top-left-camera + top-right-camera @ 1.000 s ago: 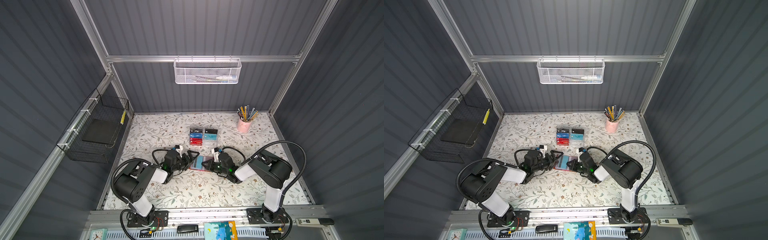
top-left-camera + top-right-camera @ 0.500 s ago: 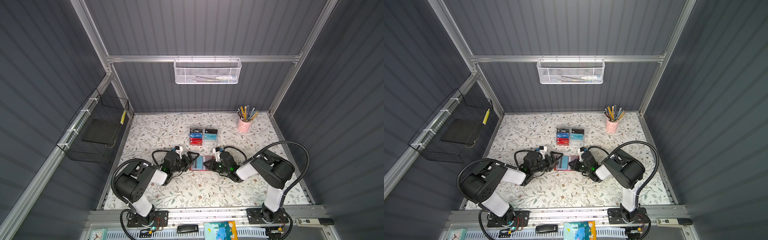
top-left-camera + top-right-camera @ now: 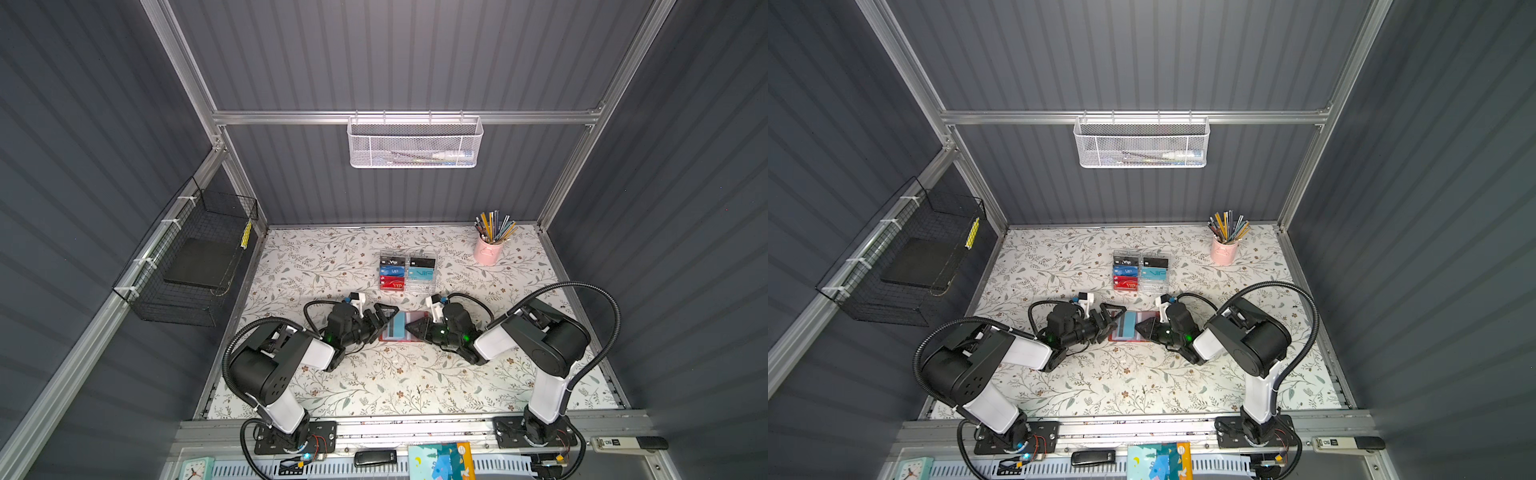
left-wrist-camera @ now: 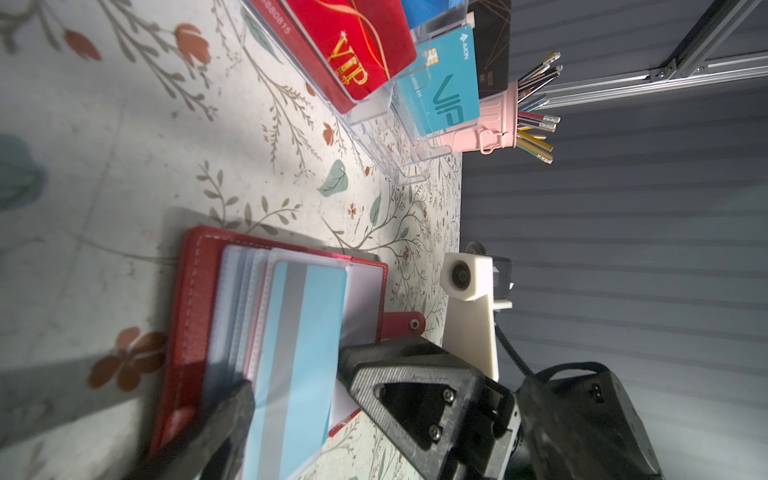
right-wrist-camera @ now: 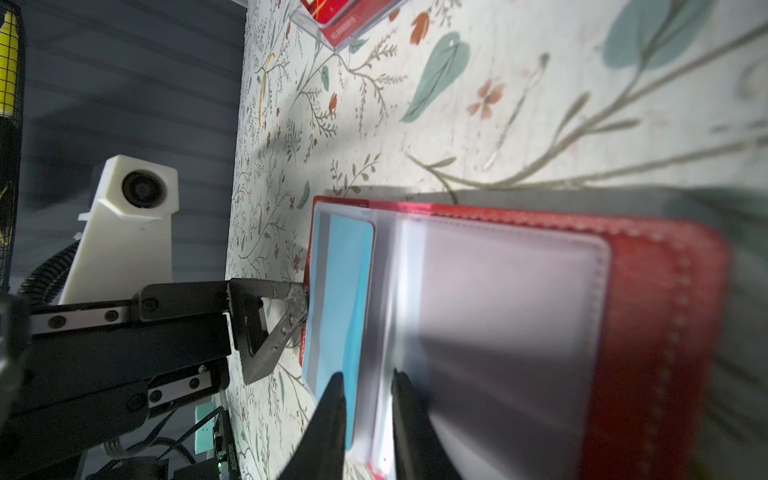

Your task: Take the credit cards out of the card holder

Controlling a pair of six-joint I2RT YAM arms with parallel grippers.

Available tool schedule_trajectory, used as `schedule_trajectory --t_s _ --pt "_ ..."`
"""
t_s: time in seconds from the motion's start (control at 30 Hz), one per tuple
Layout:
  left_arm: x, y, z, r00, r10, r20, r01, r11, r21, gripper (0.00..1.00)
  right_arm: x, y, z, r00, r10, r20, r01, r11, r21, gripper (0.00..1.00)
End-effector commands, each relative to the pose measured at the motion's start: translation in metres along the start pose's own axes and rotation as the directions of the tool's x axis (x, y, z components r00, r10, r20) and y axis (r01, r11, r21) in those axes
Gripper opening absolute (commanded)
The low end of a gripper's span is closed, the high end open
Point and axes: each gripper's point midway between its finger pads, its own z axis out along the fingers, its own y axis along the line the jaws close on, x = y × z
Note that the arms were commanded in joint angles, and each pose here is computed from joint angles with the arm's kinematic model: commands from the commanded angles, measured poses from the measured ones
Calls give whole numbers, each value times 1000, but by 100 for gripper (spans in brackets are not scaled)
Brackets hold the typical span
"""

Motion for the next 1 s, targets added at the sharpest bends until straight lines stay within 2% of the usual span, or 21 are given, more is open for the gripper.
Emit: schedule_trajectory --t_s 0.0,0.3,0.67,0.97 --pt "31 57 -7 990 -117 -74 101 976 -192 100 -3 1 4 1000 -6 -10 6 1000 7 23" --pt "31 58 -7 990 -117 -76 101 976 -192 100 -5 11 10 1000 -17 -21 17 999 -40 21" --pt "31 58 -6 990 -119 -76 102 976 -193 100 -2 7 16 999 -6 -34 4 999 -43 21" --pt "31 59 -5 990 -121 -74 105 976 -193 100 3 12 15 999 2 -46 -7 995 -95 16"
